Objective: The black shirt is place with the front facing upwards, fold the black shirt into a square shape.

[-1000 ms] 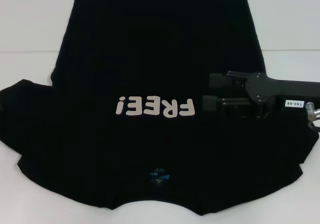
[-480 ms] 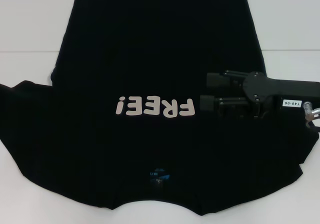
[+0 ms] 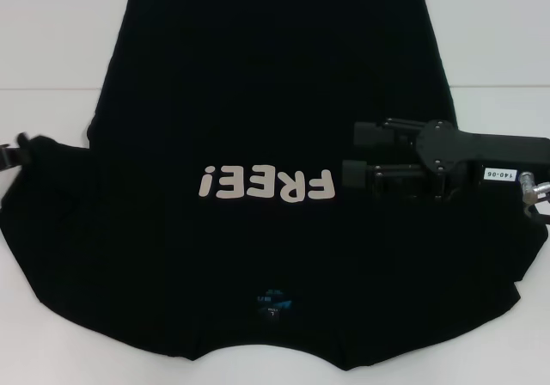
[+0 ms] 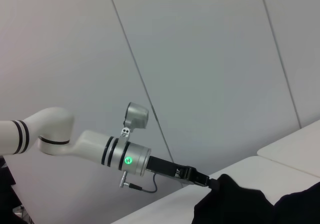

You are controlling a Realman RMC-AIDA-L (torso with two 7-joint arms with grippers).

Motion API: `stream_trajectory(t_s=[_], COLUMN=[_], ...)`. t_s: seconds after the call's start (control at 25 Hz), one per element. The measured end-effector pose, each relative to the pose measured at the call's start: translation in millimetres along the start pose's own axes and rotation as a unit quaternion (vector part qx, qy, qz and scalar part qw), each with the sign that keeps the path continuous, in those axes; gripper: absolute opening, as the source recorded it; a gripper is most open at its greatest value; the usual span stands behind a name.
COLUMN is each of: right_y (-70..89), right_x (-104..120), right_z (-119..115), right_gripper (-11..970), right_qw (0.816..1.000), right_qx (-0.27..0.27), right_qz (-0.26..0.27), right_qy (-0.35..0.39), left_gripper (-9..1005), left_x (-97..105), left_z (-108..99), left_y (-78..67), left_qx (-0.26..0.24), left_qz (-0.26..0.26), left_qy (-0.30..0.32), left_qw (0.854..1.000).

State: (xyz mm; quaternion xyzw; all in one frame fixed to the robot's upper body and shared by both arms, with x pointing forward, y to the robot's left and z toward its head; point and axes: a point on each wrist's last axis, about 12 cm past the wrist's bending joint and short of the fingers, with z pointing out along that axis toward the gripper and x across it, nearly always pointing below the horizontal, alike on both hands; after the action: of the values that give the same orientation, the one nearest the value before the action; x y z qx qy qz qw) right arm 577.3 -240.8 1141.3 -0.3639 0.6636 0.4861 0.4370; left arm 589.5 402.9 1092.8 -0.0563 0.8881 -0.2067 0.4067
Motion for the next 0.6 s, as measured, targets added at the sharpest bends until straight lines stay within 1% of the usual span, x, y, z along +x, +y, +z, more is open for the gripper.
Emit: stream_trajectory(t_s=[0.04, 0.2, 0.28, 0.4, 0.6], right_y=[0.0, -0.1, -0.3, -0.8, -1.5], right_x=[0, 0, 1, 1, 2], right_z=[0, 0, -1, -1, -2], right_gripper=[892, 889, 888, 886, 882], right_qw=[1.0, 1.0, 1.0, 1.0, 1.0], right_qx=[0.0, 0.001, 0.003, 0.006, 0.011], right_qz=[0.0, 0.0, -0.001, -0.001, 0.0], right_qy=[0.0, 0.0, 0.0, 0.0, -0.005], left_gripper=[13, 13, 13, 13, 13], left_x=[1, 4, 5, 10, 24], left_z=[-2, -13, -16, -14, 0], left_y=[-6.0, -22.5, -30.0, -39.2, -57.7], left_qx=[0.032, 0.122, 0.157, 0.185, 0.214], left_qz=[-0.004, -0.011, -0.011, -0.015, -0.026], left_qy=[0.004, 0.011, 0.013, 0.015, 0.007], left_qw=[0.999, 0.992, 0.987, 0.983, 0.976])
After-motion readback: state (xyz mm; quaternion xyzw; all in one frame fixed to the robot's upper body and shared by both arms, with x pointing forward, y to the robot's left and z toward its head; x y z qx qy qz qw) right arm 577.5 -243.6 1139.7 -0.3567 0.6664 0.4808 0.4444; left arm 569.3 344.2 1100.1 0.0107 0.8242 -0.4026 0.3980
